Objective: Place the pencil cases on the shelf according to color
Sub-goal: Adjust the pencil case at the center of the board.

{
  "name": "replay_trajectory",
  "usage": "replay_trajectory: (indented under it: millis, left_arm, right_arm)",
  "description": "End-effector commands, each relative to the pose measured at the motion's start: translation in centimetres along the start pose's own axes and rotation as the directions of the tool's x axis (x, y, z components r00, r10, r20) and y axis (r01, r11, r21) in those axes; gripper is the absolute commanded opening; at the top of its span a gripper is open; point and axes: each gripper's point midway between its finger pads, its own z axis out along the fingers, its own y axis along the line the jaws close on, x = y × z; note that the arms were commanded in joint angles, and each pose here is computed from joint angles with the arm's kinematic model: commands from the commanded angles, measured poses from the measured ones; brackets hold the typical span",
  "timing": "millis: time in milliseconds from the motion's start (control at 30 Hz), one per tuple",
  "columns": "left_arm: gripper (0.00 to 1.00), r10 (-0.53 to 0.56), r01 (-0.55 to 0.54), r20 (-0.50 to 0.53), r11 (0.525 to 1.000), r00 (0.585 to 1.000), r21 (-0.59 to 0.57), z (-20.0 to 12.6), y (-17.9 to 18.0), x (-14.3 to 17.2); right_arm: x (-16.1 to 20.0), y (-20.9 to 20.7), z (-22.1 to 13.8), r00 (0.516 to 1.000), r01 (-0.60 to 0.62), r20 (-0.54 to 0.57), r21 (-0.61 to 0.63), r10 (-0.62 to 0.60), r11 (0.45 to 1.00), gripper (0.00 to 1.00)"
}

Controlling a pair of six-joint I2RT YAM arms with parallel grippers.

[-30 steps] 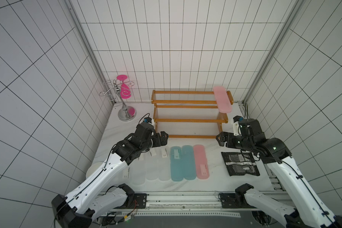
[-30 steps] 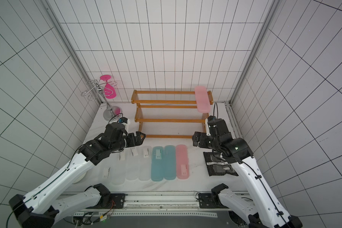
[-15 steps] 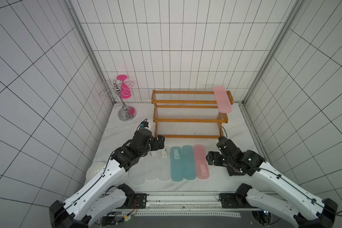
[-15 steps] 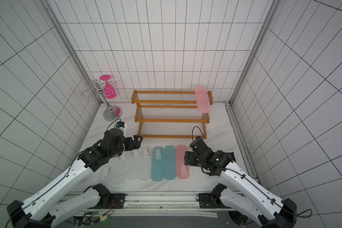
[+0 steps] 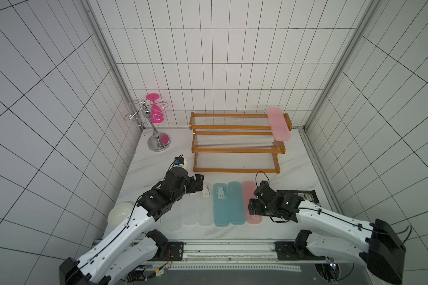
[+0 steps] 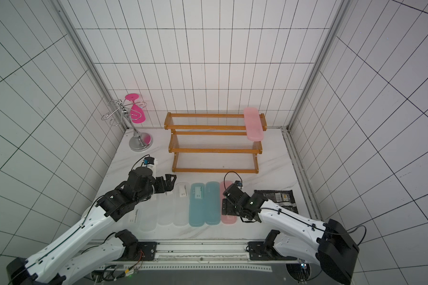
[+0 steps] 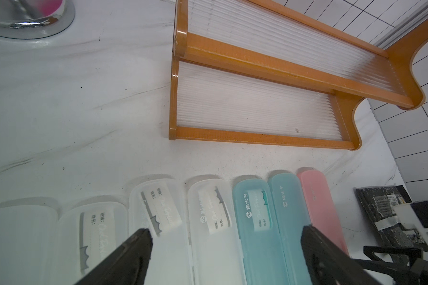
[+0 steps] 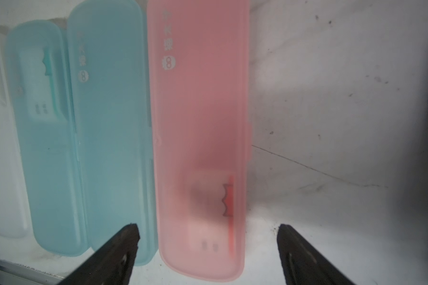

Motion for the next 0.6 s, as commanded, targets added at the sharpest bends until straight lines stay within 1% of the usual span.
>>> replay_trajectory:
  millis: [0, 133, 367, 433, 567]
  left_arm:
    - [0.98, -0.032, 0.031, 0.023, 0.999, 0.999, 0.024, -0.4, -0.2, -0.3]
    - [0.98, -0.058, 0.058, -0.015, 0.997, 0.998, 0.059, -0.2, -1.0, 0.2]
    - [0.98, -0.078, 0.083, -0.06, 0.993, 0.995, 0.087, 0.2, -2.1, 0.4]
    - [0.98, -0.084, 0.09, -0.067, 0.992, 0.994, 0.091, 0.3, -2.3, 0.3]
    - [0.98, -0.085, 0.093, -0.086, 0.991, 0.993, 0.096, 0.5, -2.7, 0.2]
  right_arm:
    - [-0.1, 0.5, 1.4, 1.0, 0.004, 0.012, 0.038, -0.005, 0.999, 0.92]
    - [0.0, 0.3, 2.3, 1.0, 0.025, -0.004, 0.122, -0.025, 0.992, 0.92]
    - [0.3, -1.3, 2.6, 1.0, 0.01, 0.007, 0.195, -0.011, 0.981, 0.91]
    - [0.4, -2.1, 2.3, 1.0, -0.001, 0.019, 0.206, -0.003, 0.978, 0.91]
    - [0.4, -2.8, 1.2, 0.998, -0.019, 0.068, 0.167, 0.008, 0.986, 0.92]
